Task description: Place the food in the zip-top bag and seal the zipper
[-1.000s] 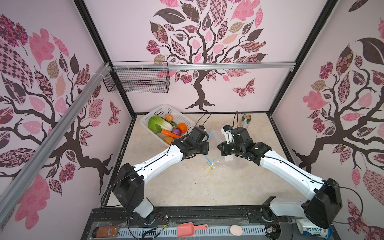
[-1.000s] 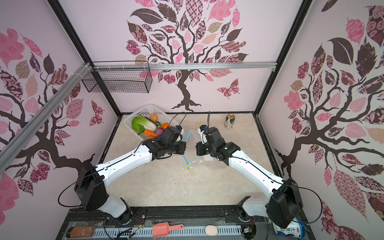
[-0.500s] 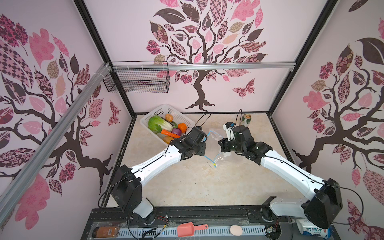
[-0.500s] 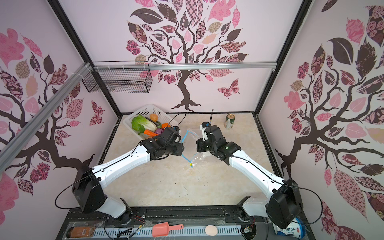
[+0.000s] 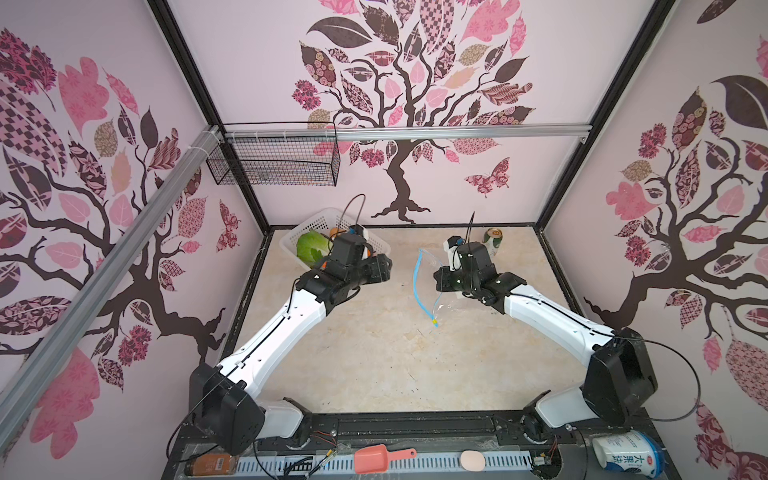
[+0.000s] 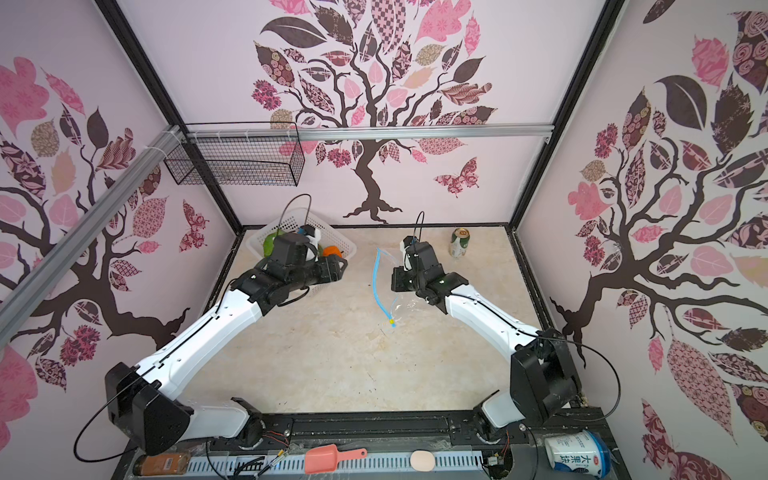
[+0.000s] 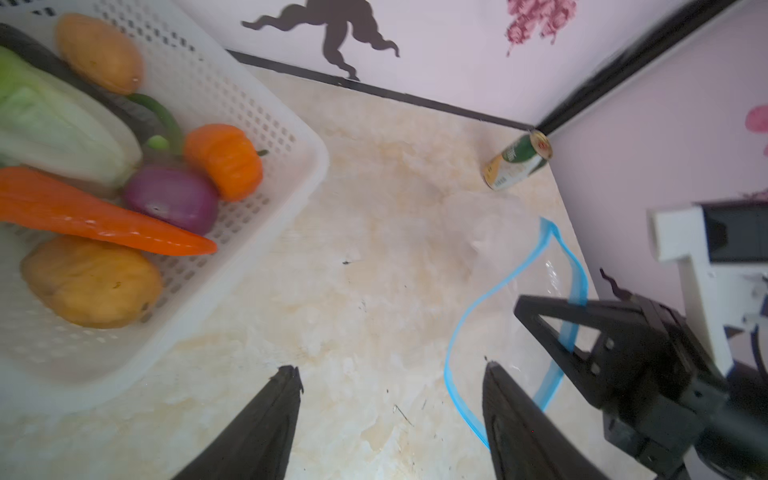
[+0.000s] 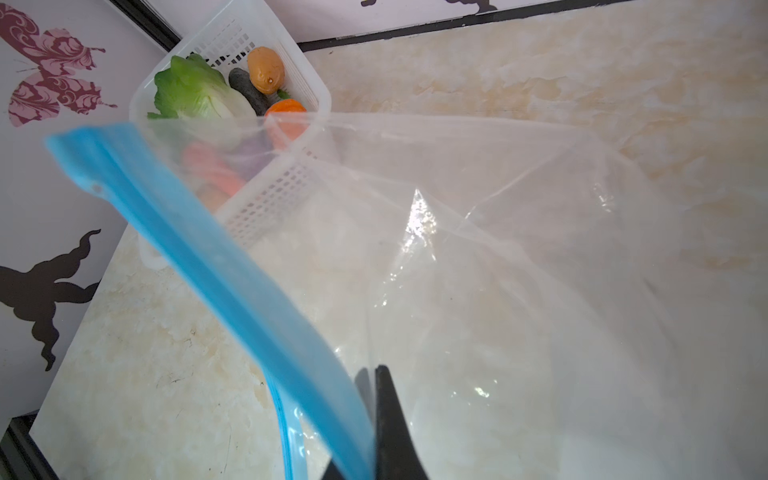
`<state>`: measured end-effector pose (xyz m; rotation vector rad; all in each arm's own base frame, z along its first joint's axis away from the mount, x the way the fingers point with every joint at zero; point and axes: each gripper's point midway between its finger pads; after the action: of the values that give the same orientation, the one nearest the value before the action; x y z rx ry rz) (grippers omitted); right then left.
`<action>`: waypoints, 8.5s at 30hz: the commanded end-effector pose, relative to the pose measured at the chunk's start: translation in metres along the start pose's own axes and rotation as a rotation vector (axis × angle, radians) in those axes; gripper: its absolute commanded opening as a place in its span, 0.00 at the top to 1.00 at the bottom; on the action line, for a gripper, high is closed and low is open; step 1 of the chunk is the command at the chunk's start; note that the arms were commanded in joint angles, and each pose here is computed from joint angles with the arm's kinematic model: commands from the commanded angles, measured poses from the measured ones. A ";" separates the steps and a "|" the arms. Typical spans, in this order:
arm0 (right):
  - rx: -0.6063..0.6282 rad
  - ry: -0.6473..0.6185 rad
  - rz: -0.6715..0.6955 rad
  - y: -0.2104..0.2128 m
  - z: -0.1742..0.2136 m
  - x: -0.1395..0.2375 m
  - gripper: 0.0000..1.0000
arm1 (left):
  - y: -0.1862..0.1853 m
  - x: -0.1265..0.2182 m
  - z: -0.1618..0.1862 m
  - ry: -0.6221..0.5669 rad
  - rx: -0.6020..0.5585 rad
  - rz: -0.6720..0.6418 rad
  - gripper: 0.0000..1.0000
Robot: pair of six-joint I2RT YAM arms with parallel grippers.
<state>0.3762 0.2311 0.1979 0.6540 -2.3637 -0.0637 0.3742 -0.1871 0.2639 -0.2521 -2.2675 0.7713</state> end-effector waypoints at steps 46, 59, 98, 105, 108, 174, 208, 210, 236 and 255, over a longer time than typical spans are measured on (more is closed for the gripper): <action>0.055 -0.013 0.080 -0.015 0.009 0.034 1.00 | 0.226 -0.138 -0.035 -0.119 0.601 -0.758 0.58; 0.055 -0.024 0.068 -0.012 0.004 0.037 1.00 | 0.213 -0.116 -0.041 -0.151 0.596 -0.693 0.75; 0.094 0.002 0.096 -0.017 0.009 0.037 1.00 | 0.228 -0.163 0.017 0.096 0.639 -0.711 0.46; 0.092 0.000 0.092 -0.016 0.007 0.036 1.00 | 0.222 -0.139 0.033 0.114 0.701 -0.702 0.45; 0.090 -0.001 0.086 -0.015 0.007 0.035 1.00 | 0.223 -0.134 0.028 0.094 0.679 -0.710 0.49; 0.099 0.011 0.111 -0.019 0.012 0.041 1.00 | 0.181 -0.161 0.039 0.239 0.369 -0.623 0.28; 0.105 -0.001 0.107 -0.018 0.010 0.043 1.00 | 0.181 -0.151 0.014 0.167 0.278 -0.614 0.50; 0.104 -0.002 0.109 -0.019 0.010 0.043 1.00 | 0.183 -0.152 0.015 0.181 0.259 -0.619 0.44; 0.103 -0.008 0.108 -0.018 0.010 0.047 1.00 | 0.182 -0.177 0.047 0.333 0.155 -0.540 0.26; 0.105 -0.027 0.118 -0.020 0.006 0.049 1.00 | 0.153 -0.148 0.019 0.279 0.123 -0.479 0.53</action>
<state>0.3489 0.1933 0.1956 0.5640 -2.3742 0.1133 0.4676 -0.1291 0.0581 0.2579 -1.8794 0.5656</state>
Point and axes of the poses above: each gripper's point midway between its finger pads, its own x axis back along the fingers, its own y axis along the line the jaws close on, z = x × y, and after that the axes turned 13 degrees about x, right-handed
